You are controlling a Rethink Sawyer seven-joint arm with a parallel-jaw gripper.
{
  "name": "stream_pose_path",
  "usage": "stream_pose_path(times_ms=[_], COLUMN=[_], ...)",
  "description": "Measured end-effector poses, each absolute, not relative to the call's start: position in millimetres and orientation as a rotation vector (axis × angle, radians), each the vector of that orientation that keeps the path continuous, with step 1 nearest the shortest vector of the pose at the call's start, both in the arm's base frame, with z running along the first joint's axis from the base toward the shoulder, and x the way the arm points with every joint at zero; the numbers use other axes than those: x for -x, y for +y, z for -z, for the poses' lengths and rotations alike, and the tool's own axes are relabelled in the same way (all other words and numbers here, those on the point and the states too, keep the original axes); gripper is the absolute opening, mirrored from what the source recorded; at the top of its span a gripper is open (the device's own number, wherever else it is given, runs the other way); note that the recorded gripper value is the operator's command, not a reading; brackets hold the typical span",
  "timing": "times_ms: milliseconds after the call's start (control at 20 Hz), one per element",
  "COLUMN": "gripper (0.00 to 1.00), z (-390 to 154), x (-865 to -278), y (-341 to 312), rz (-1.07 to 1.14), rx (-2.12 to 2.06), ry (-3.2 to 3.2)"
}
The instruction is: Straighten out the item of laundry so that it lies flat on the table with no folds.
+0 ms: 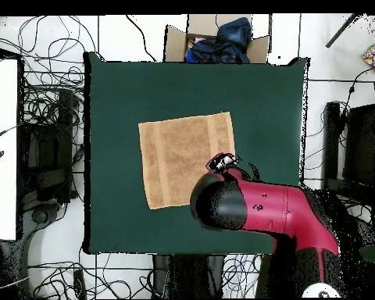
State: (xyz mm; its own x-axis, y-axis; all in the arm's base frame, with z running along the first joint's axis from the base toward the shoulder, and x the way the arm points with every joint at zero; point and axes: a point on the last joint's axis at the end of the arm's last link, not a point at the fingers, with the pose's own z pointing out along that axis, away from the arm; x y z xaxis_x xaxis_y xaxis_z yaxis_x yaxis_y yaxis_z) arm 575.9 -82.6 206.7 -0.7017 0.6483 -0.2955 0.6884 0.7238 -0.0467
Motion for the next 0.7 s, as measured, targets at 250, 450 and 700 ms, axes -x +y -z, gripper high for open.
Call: stream_pose_path(times_ms=[250,450,700], gripper=[0.0,0.0,0.0], z=[-206.9,-206.2,-202.6], x=[-575.8,-575.8,-571.1], y=[-80.7,-81.4,-85.8], rz=[0.224,0.221,0.216], rx=[-1.054,-1.055,-1.072], ry=[2.674,2.675,2.683])
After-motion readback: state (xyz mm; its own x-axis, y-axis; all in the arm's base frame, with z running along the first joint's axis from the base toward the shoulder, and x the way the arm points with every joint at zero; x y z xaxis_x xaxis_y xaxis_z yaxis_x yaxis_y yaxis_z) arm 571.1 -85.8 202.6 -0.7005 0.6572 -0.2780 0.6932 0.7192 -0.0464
